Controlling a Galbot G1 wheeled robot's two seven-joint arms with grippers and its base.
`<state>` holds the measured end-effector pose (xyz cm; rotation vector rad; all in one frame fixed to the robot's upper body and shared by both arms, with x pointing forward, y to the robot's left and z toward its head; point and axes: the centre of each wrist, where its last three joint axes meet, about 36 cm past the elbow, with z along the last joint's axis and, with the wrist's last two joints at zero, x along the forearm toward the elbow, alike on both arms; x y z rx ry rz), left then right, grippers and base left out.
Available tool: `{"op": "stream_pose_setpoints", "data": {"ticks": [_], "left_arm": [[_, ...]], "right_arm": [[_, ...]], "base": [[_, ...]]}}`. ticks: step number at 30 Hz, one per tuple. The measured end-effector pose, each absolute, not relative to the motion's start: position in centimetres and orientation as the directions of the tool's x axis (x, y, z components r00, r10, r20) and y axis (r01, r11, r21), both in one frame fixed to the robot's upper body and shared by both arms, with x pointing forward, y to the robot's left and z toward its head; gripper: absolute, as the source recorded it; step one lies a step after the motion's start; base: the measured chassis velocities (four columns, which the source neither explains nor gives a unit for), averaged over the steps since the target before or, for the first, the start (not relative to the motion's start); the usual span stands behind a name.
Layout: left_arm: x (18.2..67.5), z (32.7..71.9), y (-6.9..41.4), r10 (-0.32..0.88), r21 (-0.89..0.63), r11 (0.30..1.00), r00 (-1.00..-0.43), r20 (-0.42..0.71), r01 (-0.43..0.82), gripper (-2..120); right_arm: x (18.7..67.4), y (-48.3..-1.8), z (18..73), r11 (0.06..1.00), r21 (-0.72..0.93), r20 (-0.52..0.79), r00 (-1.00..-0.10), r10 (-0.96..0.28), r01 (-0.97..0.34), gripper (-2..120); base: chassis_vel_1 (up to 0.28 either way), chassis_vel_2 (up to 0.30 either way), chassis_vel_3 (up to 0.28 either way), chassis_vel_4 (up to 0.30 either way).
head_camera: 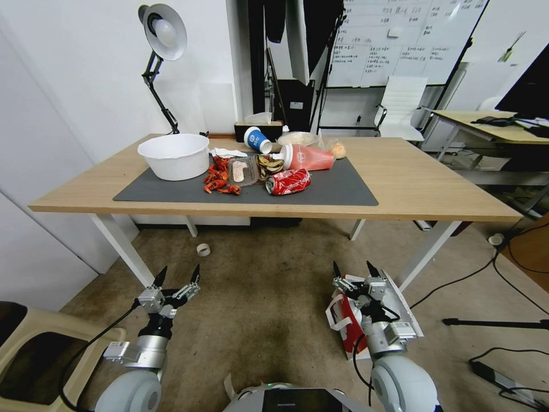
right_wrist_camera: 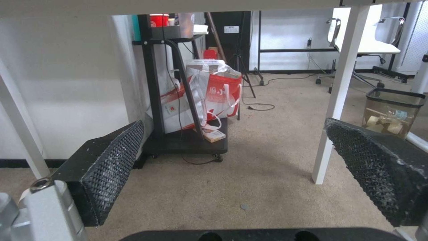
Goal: Pick up the food delivery bag from the floor and place it on the table.
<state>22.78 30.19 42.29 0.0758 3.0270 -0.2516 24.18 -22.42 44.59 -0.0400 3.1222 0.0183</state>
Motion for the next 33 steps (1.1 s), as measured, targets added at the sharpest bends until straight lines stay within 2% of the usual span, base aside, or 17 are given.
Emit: {"op": "stream_pose_setpoints", "data": {"ticks": [33], "left_arm": [[23.44, 41.68, 29.43, 0.052, -0.183, 0.981, -0.994, -0.100, 0.069, 100]], "right_arm": [[24.45, -22.58, 44.74, 1.000, 0.013, -0.025, -0.999, -0.023, -0.024, 100]], "base": [[0.000, 0.000, 0.000, 0.000]]}}
